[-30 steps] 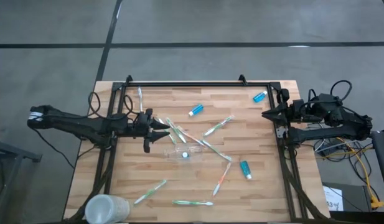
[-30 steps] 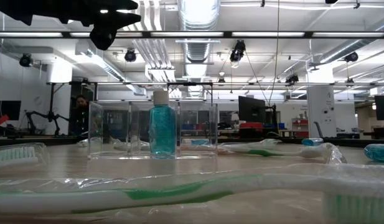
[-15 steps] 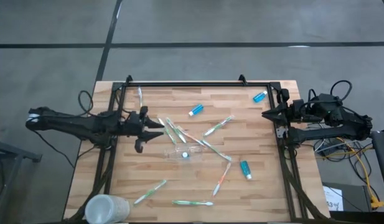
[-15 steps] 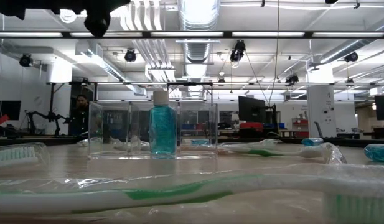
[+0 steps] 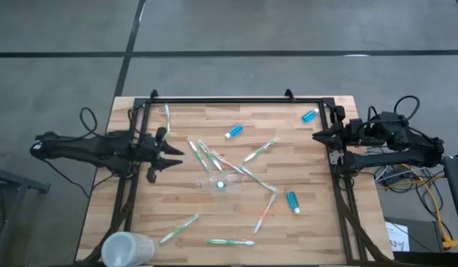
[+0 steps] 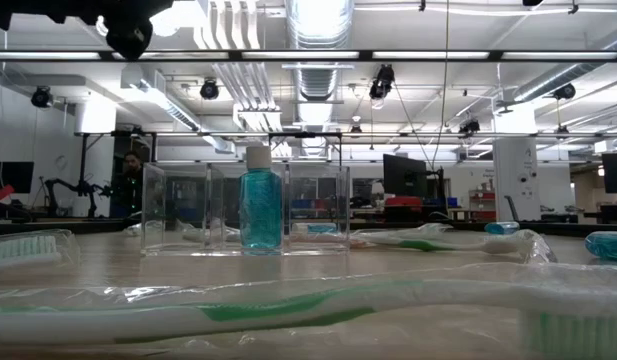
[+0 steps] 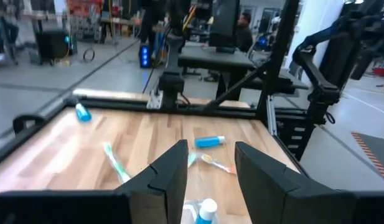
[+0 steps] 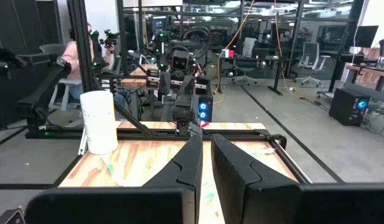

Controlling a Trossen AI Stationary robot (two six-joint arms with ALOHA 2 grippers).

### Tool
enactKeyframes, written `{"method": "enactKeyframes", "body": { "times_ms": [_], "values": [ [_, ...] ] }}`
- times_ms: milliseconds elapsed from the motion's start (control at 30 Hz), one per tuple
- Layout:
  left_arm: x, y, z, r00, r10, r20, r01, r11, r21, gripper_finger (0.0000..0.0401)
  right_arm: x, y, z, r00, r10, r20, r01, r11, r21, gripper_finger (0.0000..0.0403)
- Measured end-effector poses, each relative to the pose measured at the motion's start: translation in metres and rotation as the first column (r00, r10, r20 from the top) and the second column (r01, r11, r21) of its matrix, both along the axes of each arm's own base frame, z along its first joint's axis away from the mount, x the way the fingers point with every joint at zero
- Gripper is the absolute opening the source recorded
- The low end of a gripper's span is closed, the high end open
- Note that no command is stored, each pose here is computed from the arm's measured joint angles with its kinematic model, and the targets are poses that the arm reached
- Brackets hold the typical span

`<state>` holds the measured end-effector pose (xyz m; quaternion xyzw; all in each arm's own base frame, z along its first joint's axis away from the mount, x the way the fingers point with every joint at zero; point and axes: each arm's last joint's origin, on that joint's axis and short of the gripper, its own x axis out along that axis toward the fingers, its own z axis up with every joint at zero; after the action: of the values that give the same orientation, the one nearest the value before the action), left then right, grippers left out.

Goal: Pick & Place toothbrushing station
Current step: Put the blue mouthwash bottle into the transparent organizer

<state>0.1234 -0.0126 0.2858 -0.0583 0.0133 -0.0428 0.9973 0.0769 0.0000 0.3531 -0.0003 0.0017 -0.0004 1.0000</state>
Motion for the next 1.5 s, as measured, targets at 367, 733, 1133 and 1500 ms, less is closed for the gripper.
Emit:
{"method": "enactKeyframes", "body": {
  "times_ms": [367,733,1133,1500],
  "values": [
    [-0.004,0.0,-0.002,1.0,0.001,-0.017,-0.001,1.0,0.006,0.0138,0.0,0.0,0.0,1.0,0.0,0.0,0.0,1.0,0.0,0.0034],
    [-0.004,0.001,-0.002,1.0,0.003,-0.016,-0.004,1.0,-0.024,0.0138,0.0,0.0,0.0,1.0,0.0,0.0,0.0,1.0,0.0,0.0034],
    [0.014,0.007,0.024,0.95,0.144,-0.278,-0.186,0.974,-0.131,0.0138,0.0,0.0,0.0,1.0,0.0,0.0,0.0,1.0,0.0,0.0034],
    [0.065,0.046,0.05,0.806,0.185,-0.562,-0.208,0.978,0.025,0.0138,0.0,0.0,0.0,1.0,0.0,0.0,0.0,1.0,0.0,0.0034]
  ]
}}
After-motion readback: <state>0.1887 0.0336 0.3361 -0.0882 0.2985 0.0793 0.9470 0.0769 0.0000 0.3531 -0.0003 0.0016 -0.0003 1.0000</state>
